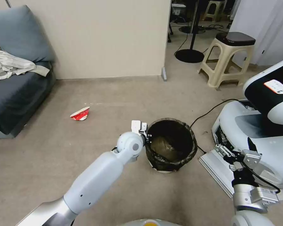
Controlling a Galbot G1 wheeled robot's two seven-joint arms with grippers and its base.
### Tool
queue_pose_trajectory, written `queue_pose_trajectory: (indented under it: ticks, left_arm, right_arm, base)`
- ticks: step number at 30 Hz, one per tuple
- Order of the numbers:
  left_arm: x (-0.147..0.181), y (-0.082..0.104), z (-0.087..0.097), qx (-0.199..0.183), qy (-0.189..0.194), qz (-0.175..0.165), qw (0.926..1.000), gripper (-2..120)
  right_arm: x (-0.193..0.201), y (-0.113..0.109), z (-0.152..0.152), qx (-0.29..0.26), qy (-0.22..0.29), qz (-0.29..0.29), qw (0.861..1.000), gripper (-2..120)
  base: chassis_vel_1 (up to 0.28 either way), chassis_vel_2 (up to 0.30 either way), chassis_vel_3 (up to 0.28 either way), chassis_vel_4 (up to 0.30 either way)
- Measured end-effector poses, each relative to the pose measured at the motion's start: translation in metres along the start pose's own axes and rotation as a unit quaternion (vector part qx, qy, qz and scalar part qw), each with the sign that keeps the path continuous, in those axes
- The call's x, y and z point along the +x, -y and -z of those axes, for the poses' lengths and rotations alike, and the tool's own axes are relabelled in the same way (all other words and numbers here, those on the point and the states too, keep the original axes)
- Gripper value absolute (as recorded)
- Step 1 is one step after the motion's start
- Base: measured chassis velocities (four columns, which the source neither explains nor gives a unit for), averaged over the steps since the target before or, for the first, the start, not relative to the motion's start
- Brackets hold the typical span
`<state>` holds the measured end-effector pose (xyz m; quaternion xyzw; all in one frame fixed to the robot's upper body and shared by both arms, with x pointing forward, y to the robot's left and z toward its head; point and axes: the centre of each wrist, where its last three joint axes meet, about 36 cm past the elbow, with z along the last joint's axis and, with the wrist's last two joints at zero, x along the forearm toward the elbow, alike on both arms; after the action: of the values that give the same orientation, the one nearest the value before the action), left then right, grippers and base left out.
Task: Pick up the trash can from the floor.
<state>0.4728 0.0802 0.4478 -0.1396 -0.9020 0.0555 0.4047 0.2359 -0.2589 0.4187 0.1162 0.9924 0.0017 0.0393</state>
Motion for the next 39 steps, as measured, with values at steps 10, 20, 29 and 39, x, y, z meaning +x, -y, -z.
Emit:
queue_pose_trajectory:
  ticks: [10, 20, 29, 39]
  left_arm:
    - [0.019, 0.001, 0.009, 0.013, 0.013, -0.017, 0.9997, 0]
    - [0.042, -0.011, 0.022, 0.029, 0.026, -0.025, 0.9989, 0]
    - [0.06, -0.024, 0.032, 0.033, 0.036, -0.027, 0.9984, 0]
    - [0.071, -0.031, 0.032, 0.034, 0.043, -0.025, 0.9982, 0]
  right_arm:
    - [0.001, 0.001, 0.0, 0.001, -0.001, -0.002, 1.0, 100]
    - [0.0, 0.002, 0.001, 0.004, 0.0, -0.002, 1.0, 100]
    - [-0.001, 0.002, 0.001, 0.003, 0.001, -0.002, 1.0, 100]
    - [-0.001, 0.002, 0.0, 0.003, 0.0, -0.003, 1.0, 100]
  base:
    - [0.0, 0.0, 0.0, 0.0]
    - [0.0, 0.0, 0.0, 0.0]
    - [0.0, 0.0, 0.0, 0.0]
    - [0.0, 0.0, 0.0, 0.0]
